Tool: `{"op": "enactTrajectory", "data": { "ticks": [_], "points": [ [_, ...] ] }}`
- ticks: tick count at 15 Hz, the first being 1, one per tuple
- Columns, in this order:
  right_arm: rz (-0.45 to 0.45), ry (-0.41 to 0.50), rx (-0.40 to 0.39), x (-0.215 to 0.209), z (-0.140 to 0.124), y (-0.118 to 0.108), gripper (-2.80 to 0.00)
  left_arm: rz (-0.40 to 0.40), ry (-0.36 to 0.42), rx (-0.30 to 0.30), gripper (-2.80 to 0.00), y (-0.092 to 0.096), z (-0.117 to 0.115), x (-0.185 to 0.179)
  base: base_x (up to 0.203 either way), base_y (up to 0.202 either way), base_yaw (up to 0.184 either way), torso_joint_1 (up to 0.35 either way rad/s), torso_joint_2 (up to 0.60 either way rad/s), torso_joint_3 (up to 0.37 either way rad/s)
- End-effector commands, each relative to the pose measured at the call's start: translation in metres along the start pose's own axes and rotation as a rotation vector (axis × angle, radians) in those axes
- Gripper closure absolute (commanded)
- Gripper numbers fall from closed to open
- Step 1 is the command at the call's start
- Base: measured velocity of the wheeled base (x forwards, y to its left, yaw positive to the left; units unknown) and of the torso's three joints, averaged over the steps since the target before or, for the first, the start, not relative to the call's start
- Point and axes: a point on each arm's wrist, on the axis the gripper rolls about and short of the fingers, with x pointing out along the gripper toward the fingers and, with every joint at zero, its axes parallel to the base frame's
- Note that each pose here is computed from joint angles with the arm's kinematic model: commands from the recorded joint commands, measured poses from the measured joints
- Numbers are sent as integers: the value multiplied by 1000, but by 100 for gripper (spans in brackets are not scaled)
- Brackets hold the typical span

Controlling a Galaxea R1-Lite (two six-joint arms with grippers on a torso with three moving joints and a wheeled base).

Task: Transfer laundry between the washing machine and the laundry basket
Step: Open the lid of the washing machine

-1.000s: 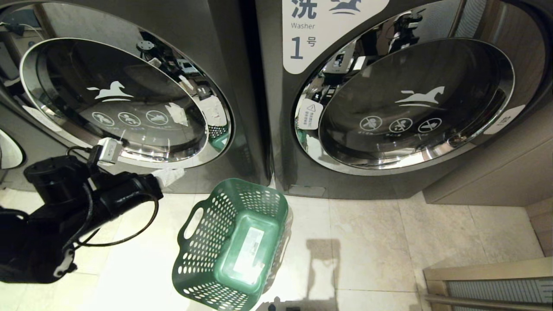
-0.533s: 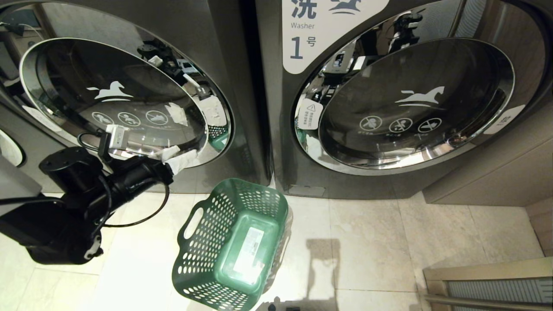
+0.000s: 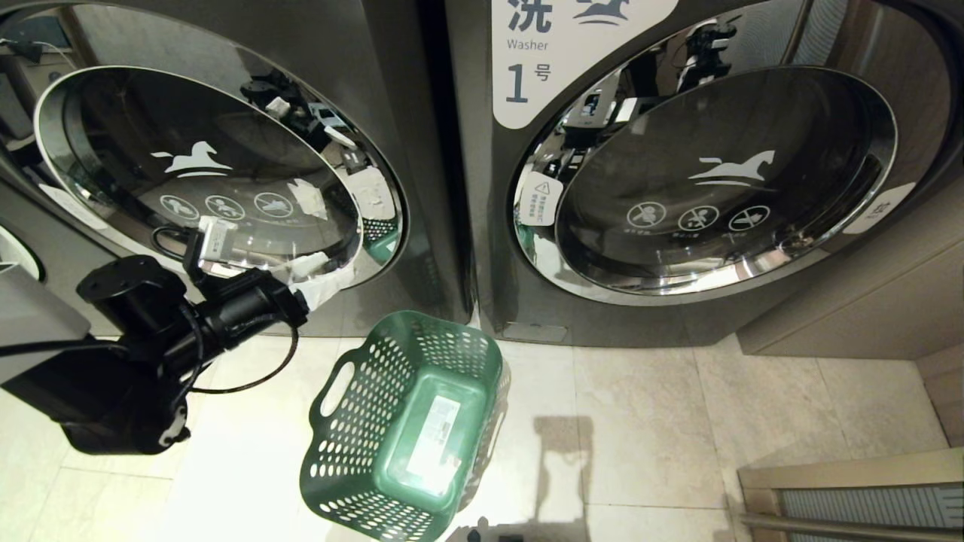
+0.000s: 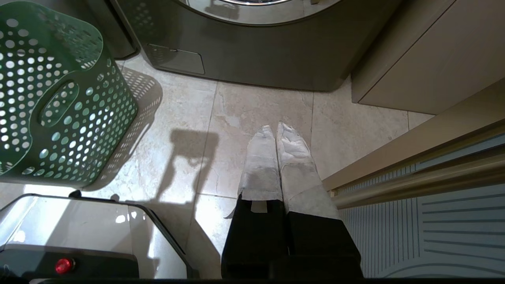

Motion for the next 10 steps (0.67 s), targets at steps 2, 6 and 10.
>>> {"op": "enactTrajectory", "data": {
  "ticks": [2, 6, 10],
  "points": [
    [1, 2, -1, 0, 0, 0, 0, -10, -18, 59, -280, 6, 0, 8, 0, 0, 0, 0, 0, 0],
    [1, 1, -1, 0, 0, 0, 0, -26, -35, 204, -280, 14, -5, 22, 0, 0, 0, 0, 0, 0],
    [1, 0, -1, 0, 0, 0, 0, -38, -60, 241, -280, 10, 2, 28, 0, 0, 0, 0, 0, 0]
  ]
}}
